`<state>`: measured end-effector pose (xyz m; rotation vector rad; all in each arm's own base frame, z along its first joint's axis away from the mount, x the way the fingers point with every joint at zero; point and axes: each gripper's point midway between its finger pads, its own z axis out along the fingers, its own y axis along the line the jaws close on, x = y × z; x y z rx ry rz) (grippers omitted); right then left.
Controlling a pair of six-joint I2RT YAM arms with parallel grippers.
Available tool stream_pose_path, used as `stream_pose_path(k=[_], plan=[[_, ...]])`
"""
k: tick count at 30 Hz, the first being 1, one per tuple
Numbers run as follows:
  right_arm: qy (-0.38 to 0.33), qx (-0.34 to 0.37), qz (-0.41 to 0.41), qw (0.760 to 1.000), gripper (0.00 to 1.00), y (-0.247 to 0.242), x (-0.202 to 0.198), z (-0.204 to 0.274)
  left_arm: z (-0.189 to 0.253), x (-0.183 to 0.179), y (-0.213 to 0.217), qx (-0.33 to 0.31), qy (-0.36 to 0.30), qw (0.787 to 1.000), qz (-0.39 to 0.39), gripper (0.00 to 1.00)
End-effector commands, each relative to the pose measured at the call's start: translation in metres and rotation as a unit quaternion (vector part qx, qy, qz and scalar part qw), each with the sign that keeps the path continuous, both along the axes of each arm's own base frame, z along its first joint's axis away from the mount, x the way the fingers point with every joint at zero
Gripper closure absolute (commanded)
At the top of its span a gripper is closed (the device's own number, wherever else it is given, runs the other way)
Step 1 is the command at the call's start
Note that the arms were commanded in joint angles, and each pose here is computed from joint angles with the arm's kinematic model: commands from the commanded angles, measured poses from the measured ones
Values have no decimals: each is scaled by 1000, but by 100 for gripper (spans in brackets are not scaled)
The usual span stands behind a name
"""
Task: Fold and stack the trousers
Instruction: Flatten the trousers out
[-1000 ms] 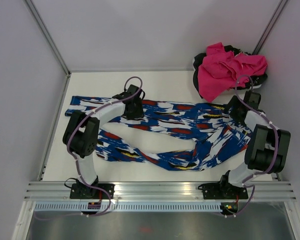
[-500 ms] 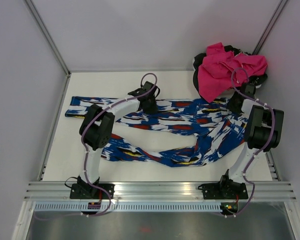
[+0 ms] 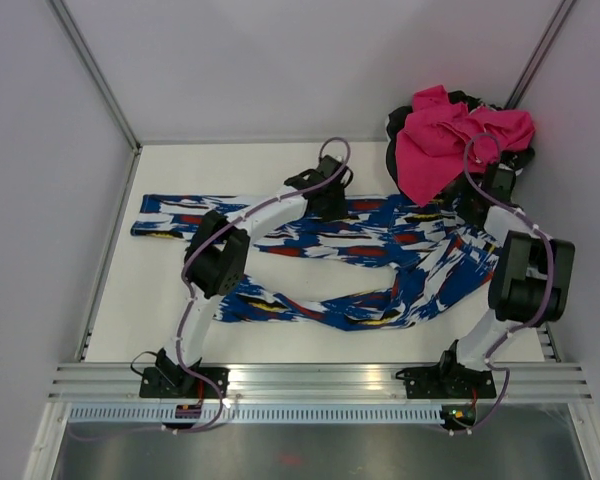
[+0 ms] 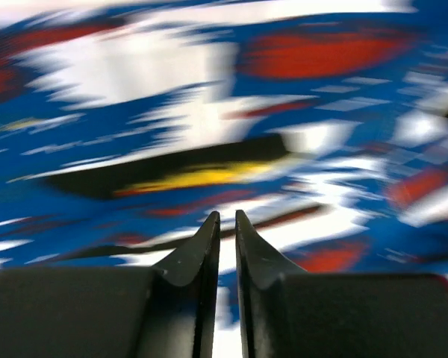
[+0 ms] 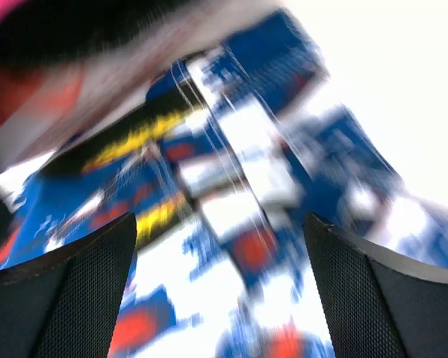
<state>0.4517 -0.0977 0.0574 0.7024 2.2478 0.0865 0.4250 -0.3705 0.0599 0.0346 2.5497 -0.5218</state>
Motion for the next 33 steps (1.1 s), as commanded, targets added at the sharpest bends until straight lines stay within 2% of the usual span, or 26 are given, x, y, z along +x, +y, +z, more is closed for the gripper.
stream_pose_path(k=[1,2,3,5,7,9,11,15,20,24,28,33], plan=[[-39,-9,-64,997,2,-17,-51,53,66,-18,-83,-50,-106,983,-139,77],[-51,0,-98,994,2,-31,-65,59,78,-19,-95,-66,-122,979,-151,74],[-96,19,-129,987,2,-34,-75,87,76,-19,-104,-72,-129,976,-159,71],[-105,37,-190,975,2,-54,-105,84,84,-24,-128,-103,-148,968,-175,66],[-116,17,-231,966,2,-68,-126,101,74,-32,-147,-134,-135,964,-185,65],[-90,-1,-280,956,2,-83,-155,94,78,-42,-168,-168,-137,956,-197,63],[-70,31,-314,946,2,-86,-179,70,71,-58,-187,-186,-126,951,-212,59],[-56,81,-373,923,5,-79,-220,12,60,-83,-215,-166,-140,946,-241,55],[-71,75,-378,920,13,-77,-231,-9,39,-74,-205,-106,-144,962,-208,55],[-87,47,-380,920,19,-87,-230,-4,24,-62,-189,-58,-140,974,-170,55],[-113,28,-382,917,31,-99,-221,1,8,-52,-181,-32,-126,981,-142,55],[-135,56,-355,923,32,-96,-203,-9,-4,-51,-176,-19,-114,984,-137,55]])
